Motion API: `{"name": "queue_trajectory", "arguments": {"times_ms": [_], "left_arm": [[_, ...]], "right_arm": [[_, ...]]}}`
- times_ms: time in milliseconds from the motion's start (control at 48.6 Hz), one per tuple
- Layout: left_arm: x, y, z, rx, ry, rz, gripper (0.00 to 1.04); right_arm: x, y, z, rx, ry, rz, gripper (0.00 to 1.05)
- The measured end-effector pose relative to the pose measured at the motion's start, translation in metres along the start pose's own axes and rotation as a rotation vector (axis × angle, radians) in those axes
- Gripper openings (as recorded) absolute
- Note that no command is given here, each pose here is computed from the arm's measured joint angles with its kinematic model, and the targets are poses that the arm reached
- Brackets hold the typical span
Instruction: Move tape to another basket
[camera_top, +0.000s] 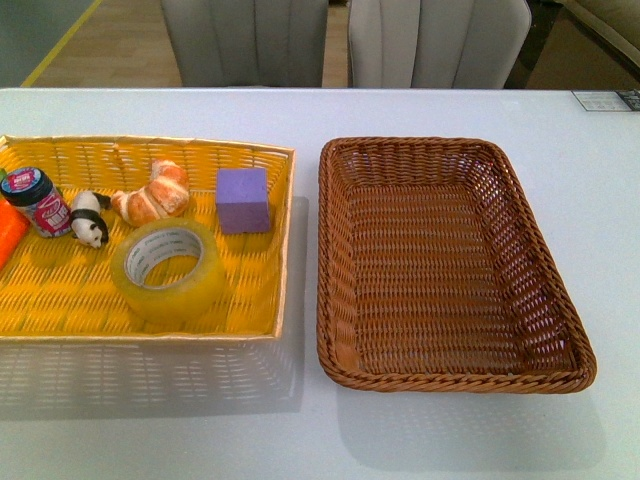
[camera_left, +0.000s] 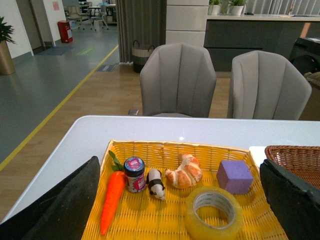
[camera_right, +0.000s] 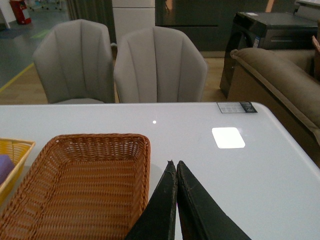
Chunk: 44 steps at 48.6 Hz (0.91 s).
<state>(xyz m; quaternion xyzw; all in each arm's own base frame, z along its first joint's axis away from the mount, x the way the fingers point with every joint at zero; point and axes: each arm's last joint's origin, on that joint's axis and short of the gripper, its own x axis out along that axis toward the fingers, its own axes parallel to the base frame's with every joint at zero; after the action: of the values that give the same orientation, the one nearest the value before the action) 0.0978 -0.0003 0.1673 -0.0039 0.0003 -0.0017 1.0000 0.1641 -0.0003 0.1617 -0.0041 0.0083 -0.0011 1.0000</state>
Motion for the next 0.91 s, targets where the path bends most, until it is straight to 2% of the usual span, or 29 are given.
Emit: {"name": "queue_trajectory", "arguments": {"times_ms": [905], "left_arm": [[0.000,0.000,0.000,0.000,0.000,0.000,0.96]], "right_arm": [[-0.042,0.000,0.012,0.000,-0.038,0.000,0.02]]}}
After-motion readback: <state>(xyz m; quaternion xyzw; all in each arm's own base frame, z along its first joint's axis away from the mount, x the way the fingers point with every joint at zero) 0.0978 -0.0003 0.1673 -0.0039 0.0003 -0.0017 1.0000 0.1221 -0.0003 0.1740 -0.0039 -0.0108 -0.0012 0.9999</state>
